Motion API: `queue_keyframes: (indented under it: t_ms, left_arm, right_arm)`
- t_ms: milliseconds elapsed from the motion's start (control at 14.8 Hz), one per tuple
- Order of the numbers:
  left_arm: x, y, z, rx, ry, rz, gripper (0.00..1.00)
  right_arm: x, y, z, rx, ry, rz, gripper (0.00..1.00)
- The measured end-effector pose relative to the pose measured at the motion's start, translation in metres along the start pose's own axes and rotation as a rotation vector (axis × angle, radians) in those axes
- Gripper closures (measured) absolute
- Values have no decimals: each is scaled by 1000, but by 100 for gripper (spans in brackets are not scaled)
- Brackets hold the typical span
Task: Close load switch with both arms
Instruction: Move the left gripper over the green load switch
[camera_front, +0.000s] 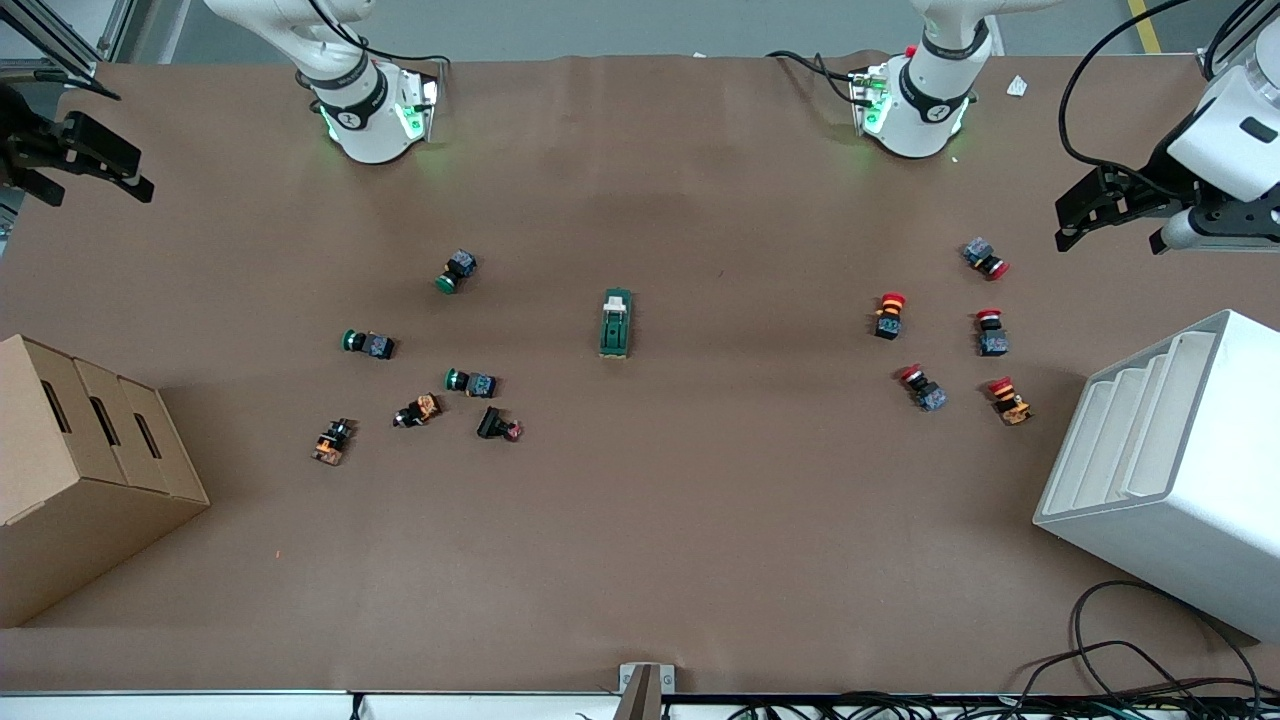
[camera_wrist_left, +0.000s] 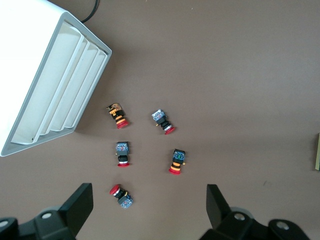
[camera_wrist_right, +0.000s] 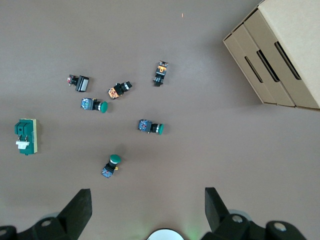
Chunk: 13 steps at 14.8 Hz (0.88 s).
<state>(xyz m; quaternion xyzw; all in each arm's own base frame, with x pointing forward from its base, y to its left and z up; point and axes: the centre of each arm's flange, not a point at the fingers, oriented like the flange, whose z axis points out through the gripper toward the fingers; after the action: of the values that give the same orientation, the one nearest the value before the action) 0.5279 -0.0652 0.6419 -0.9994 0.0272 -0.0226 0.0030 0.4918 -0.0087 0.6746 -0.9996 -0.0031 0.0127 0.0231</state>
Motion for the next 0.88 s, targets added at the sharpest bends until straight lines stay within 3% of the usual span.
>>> queue_keyframes:
  t_ms: [542,880]
  left_arm:
    - [5,4,-10,-2,23,7,0]
    - [11,80,20,-11,-30,22,0]
  right_arm:
    - [-1,-1,0,12,-6,-1,0]
    - [-1,-2,1,13,-10,-2,0]
